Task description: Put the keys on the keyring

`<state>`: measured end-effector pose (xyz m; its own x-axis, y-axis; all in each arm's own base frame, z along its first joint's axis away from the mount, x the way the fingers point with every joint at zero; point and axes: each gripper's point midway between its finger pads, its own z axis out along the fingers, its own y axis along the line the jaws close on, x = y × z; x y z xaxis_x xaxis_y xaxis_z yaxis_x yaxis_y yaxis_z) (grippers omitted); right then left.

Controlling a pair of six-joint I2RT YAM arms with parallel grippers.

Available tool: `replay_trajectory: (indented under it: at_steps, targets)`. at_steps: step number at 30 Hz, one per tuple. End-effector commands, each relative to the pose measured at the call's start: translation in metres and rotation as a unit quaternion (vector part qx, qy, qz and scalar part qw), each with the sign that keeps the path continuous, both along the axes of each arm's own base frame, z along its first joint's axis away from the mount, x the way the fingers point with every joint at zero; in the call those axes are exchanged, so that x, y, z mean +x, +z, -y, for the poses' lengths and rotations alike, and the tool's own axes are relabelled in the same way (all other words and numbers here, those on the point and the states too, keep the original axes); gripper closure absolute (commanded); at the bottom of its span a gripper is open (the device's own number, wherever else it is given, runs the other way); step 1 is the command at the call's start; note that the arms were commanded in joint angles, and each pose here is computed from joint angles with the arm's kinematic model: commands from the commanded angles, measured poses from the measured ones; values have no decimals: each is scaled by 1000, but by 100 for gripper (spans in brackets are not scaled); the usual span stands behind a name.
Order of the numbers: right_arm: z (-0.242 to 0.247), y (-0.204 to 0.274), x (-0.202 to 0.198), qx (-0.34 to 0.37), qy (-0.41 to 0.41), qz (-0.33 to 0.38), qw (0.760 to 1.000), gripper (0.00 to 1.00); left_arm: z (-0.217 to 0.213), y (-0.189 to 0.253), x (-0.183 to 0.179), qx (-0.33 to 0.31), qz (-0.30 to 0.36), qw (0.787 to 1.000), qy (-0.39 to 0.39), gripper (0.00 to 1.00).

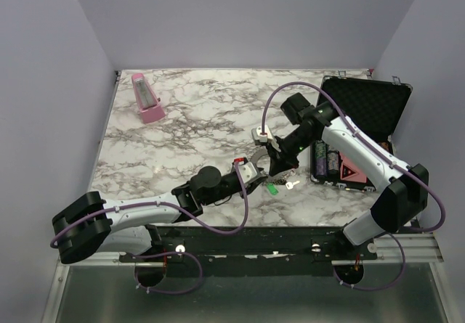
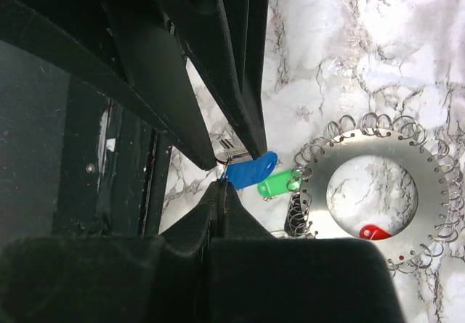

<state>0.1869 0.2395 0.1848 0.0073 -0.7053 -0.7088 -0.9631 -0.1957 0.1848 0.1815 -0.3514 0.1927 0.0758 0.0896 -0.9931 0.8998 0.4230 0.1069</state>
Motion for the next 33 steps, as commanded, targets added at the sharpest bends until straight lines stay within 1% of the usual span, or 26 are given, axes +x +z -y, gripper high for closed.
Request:
replay_trajectory:
  at_steps: [1, 9, 11, 16, 18, 20, 23, 29, 33]
  targets:
    - [-3, 1, -8, 7, 8, -22, 1000, 99, 0, 7, -1, -4, 13, 1000, 0, 62]
    - [-3, 2, -10, 11, 10, -26, 1000, 99, 7, 3, -4, 3, 4, 1000, -15, 87]
    - [-3, 1, -10, 12, 10, -27, 1000, 99, 7, 4, -4, 2, 3, 1000, -15, 89]
    - [-3, 1, -12, 13, 12, -28, 999, 99, 8, 6, -4, 0, -1, 1000, -14, 87]
    - [-3, 1, -11, 13, 12, -28, 999, 99, 8, 8, -4, -6, -5, 1000, -13, 82]
    - [-3, 0, -11, 13, 12, -27, 999, 99, 6, 11, -6, -15, -3, 1000, -14, 73]
    - [-3, 0, -11, 12, 12, -26, 1000, 99, 1, 14, -10, -27, -4, 999, -17, 68]
    - [-3, -1, -12, 12, 12, -30, 999, 99, -6, 11, -17, -29, -5, 999, -26, 66]
    - [-4, 0, -12, 14, 14, -30, 999, 99, -4, 10, -19, -17, -1, 999, -36, 67]
